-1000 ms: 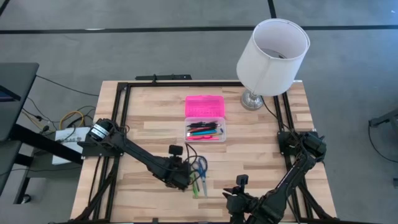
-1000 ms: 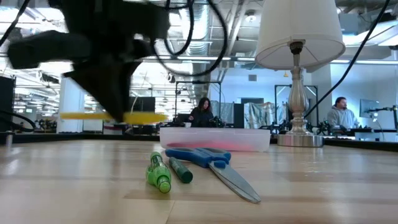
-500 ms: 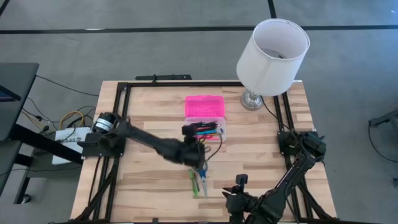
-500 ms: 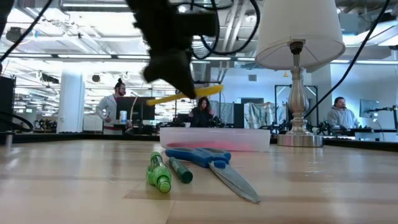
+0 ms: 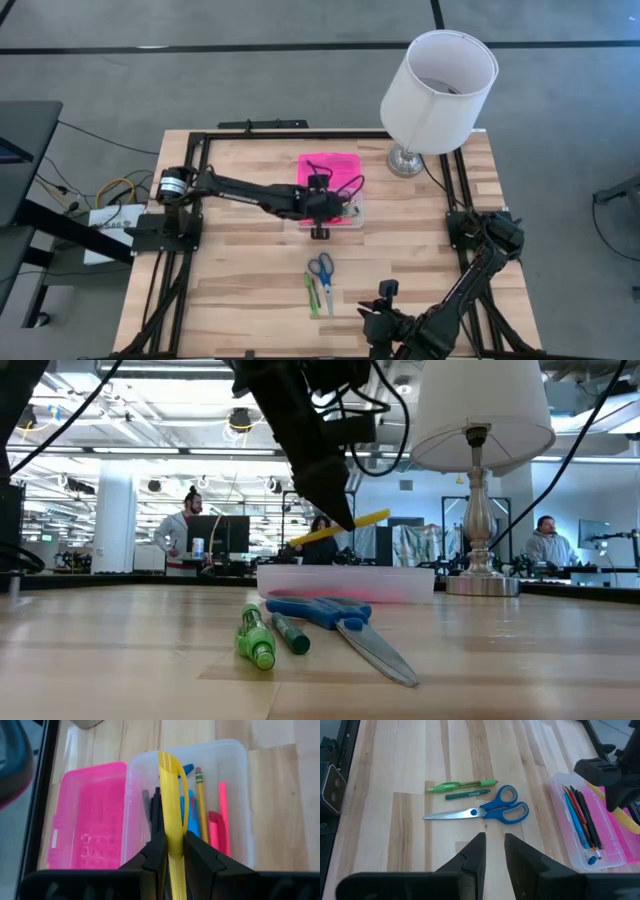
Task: Pick & place school supplies into a supply box
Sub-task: Put the yellow highlighter pen into the supply box, then put the green pen into the supply box
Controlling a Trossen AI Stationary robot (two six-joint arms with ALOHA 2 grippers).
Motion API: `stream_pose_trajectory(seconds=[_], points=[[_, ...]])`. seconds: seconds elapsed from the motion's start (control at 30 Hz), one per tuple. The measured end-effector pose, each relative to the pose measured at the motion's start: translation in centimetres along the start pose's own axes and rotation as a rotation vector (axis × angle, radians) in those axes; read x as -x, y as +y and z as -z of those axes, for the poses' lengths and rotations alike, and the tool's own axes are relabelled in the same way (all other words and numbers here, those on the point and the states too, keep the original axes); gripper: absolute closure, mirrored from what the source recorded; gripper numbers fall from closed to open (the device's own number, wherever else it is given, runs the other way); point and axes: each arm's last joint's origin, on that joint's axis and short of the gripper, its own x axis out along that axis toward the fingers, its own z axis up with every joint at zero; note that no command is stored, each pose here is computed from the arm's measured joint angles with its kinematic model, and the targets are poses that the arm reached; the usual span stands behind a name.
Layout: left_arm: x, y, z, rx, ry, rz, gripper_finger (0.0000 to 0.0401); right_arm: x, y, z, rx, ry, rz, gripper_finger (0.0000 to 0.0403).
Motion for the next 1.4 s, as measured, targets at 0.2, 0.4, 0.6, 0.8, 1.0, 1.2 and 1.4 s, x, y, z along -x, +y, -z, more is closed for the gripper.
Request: stream_pose_trajectory(seconds=[0.2, 0.4, 0.6, 0.8, 1.0, 1.2, 1.4], points=[[-1.0, 1.4, 0.6, 0.032, -0.019, 0.019, 0.0349, 0.0, 0.0, 0.0, 0.006, 0.000, 0.000, 0.0337], [-1.9, 1.8, 1.3, 0.056, -0.039, 0.006, 0.0349, 0.0, 0.0, 0.0, 0.005, 0.000, 0.000, 0.0337], [-2.0, 2.2, 1.8, 0.064, -0.003, -0.009, 0.0348, 0.0, 0.0, 0.0, 0.006, -0.001, 0.001, 0.0337], [-2.0, 2.1, 1.7, 0.056, -0.005, -0.006, 0.0318, 0.0, 0.0, 0.0, 0.005, -0.001, 0.001, 0.0337], [-1.9, 1.9, 1.9, 0.045, 0.016, -0.017, 0.0289, 0.0, 0.0, 0.0, 0.005, -0.001, 0.001, 0.0337], [-0.7, 1.3, 2.4, 0.000, 0.087, 0.007, 0.0283, 0.0, 0.0, 0.0, 0.005, -0.001, 0.001, 0.0337], [3.3, 0.0, 2.3, -0.007, 0.105, 0.081, 0.0286, -1.5, 0.0, 1.1, 0.028, 0.014, 0.019, 0.0337]])
